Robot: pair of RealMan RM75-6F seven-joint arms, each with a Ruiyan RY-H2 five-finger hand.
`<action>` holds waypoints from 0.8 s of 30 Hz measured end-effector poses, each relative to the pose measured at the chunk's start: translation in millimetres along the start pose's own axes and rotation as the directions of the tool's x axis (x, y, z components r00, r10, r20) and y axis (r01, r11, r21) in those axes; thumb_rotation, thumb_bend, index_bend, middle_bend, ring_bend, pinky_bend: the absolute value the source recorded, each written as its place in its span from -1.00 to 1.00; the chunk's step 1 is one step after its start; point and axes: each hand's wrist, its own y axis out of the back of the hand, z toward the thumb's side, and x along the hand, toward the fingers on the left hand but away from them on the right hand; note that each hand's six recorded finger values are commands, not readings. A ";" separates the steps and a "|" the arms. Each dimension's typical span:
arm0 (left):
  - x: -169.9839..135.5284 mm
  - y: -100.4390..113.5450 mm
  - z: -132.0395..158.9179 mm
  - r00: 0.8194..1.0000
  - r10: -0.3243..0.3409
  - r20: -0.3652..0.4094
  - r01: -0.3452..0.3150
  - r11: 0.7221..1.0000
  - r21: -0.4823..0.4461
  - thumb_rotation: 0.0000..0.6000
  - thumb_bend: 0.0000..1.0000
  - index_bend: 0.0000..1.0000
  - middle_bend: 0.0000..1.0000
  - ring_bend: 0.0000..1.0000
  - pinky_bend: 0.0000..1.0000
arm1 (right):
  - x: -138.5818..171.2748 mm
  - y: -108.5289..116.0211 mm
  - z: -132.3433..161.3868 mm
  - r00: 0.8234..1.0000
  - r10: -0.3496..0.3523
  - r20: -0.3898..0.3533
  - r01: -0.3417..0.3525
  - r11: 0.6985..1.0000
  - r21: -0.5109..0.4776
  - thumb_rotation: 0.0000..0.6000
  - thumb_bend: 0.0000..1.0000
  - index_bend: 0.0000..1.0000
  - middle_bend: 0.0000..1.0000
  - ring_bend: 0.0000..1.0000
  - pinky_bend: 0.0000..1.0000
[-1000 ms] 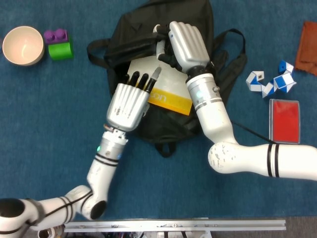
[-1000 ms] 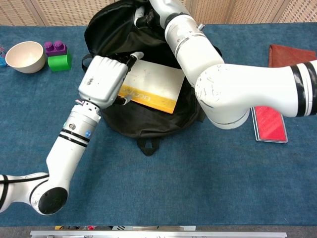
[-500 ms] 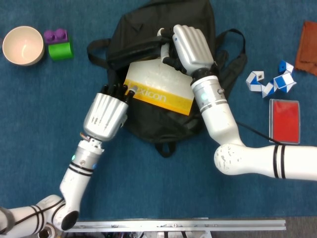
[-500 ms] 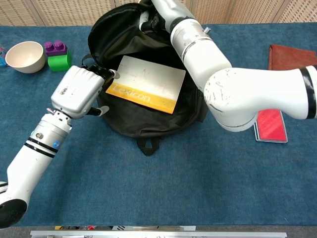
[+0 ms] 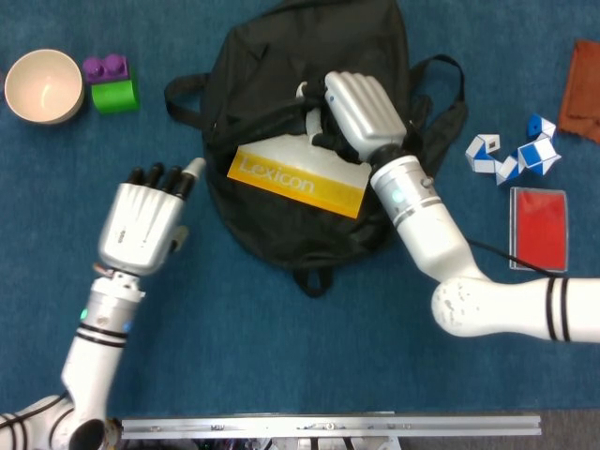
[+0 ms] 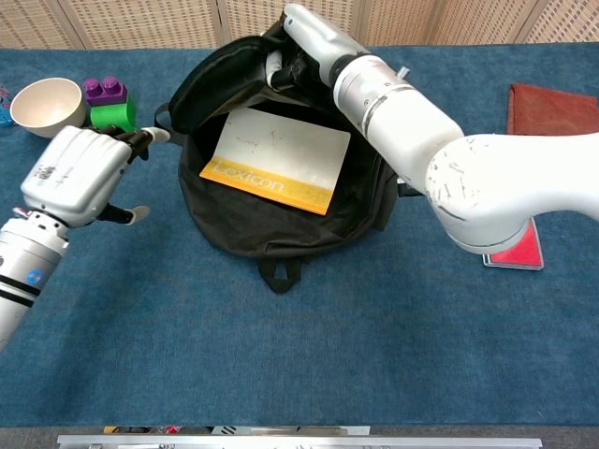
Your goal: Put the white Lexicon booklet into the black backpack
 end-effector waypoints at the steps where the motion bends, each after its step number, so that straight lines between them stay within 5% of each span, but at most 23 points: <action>1: -2.4 1.1 -5.9 1.000 -0.006 -0.011 0.006 1.000 0.004 1.00 -0.75 -0.62 -0.25 -0.35 -0.14 | 1.3 -1.3 -1.4 1.000 0.017 -0.002 -0.017 1.000 0.006 1.00 0.45 -0.05 0.03 -0.08 0.21; 6: -12.1 0.7 -26.0 0.999 -0.021 -0.045 0.022 1.000 0.014 1.00 -0.75 -0.62 -0.25 -0.35 -0.15 | 9.8 -5.7 -12.2 0.996 0.092 0.005 -0.092 0.994 0.055 1.00 0.04 -0.40 -0.15 -0.31 -0.07; 16: -17.1 4.2 -45.2 0.995 -0.015 -0.099 0.015 1.000 -0.001 1.00 -0.75 -0.62 -0.28 -0.38 -0.16 | 18.4 -16.8 -10.6 0.988 0.152 0.003 -0.152 0.983 0.100 1.00 -0.76 -0.96 -0.35 -0.52 -0.30; 24: -18.1 8.4 -53.1 0.993 -0.007 -0.120 0.008 1.000 0.004 1.00 -0.75 -0.62 -0.29 -0.39 -0.16 | 24.5 -20.7 -9.1 0.982 0.186 -0.012 -0.183 0.974 0.131 1.00 -1.00 -1.00 -0.54 -0.64 -0.41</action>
